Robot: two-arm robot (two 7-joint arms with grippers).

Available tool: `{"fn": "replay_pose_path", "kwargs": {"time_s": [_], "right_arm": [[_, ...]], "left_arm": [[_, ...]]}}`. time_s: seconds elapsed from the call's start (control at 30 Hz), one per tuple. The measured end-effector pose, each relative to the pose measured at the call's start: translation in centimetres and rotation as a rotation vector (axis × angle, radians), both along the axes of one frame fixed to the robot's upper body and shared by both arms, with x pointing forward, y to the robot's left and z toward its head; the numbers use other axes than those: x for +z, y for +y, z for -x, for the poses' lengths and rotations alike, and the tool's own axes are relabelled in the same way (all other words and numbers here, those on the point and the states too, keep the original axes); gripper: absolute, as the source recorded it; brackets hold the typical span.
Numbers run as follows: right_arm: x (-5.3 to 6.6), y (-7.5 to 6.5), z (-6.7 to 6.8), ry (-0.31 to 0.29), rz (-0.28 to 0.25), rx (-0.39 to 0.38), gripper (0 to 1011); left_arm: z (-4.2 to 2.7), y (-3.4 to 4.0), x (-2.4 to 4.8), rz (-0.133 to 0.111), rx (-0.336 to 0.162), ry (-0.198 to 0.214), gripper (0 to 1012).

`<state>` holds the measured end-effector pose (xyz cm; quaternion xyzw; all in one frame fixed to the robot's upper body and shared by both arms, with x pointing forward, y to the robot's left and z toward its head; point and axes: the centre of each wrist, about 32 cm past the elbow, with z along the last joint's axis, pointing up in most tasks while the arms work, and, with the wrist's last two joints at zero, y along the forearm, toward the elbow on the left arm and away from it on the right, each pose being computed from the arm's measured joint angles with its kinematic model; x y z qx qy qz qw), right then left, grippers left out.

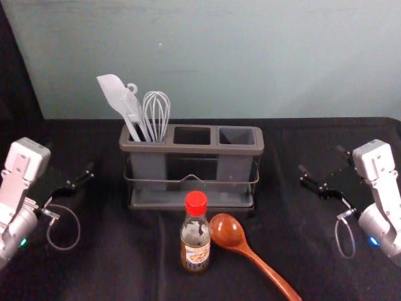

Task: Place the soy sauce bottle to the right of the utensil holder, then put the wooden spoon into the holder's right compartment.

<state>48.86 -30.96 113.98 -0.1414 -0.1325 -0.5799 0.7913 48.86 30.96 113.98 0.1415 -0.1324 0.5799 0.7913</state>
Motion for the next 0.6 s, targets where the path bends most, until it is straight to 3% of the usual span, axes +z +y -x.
{"fn": "replay_pose_path", "kwargs": {"time_s": [0.6], "right_arm": [[0.0,0.0,0.0,0.0,0.0,0.0,1004]], "left_arm": [[0.0,0.0,0.0,0.0,0.0,0.0,1011]]}}
